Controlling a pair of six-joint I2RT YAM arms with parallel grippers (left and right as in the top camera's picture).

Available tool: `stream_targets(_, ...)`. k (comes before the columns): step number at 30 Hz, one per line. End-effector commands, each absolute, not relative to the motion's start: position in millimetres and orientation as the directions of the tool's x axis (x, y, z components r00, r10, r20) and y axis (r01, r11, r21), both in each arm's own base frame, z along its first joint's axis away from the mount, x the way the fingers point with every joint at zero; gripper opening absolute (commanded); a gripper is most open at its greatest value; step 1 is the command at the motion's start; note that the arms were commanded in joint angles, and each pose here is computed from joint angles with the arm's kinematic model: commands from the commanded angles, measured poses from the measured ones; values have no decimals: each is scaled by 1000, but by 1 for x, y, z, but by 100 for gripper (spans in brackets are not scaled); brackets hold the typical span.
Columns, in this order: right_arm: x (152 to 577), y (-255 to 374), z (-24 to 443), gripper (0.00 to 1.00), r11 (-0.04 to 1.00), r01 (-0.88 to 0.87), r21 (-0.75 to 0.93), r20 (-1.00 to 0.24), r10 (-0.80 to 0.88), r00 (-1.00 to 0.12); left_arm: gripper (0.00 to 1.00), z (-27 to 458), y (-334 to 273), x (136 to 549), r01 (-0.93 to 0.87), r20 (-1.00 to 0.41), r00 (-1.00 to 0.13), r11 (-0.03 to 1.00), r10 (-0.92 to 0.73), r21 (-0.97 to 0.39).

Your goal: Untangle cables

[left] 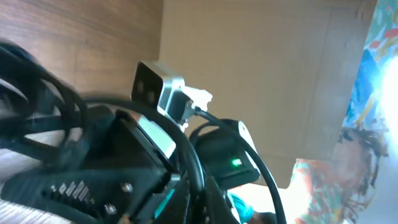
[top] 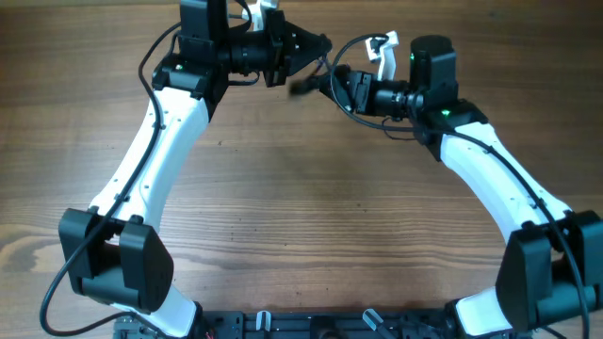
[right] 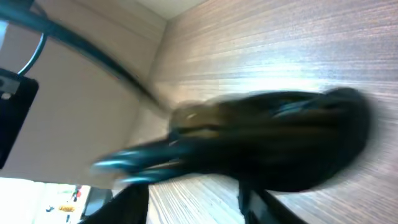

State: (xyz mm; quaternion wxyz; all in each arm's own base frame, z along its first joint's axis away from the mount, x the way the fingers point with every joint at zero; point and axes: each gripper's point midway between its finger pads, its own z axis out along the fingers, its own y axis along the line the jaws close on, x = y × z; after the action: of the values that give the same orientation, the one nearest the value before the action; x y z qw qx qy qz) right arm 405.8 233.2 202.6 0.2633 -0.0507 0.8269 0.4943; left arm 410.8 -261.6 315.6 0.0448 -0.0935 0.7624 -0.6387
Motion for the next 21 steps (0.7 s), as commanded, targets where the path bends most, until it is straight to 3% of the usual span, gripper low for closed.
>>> stream_targets(1,407,240,213,37,471,-344,812,-473,186,-861,4,328,-265,402,-111,89,-983,136,-158,-984)
stream_targets(3,408,237,208,33,489,-320,812,-460,197,-866,4,331,-264,403,-142,121,-979,122,-166,-982)
stream_targets(9,408,227,195,33,524,-232,819,-397,227,-889,4,345,-252,418,-8,-14,-979,107,-205,-994)
stream_targets(14,416,178,177,33,581,-84,809,-319,315,-894,4,323,-248,413,35,-68,-981,178,-183,-983)
stream_targets(21,416,122,158,33,639,-2,769,-299,357,-885,4,282,-242,393,134,-173,-980,315,-100,-940)
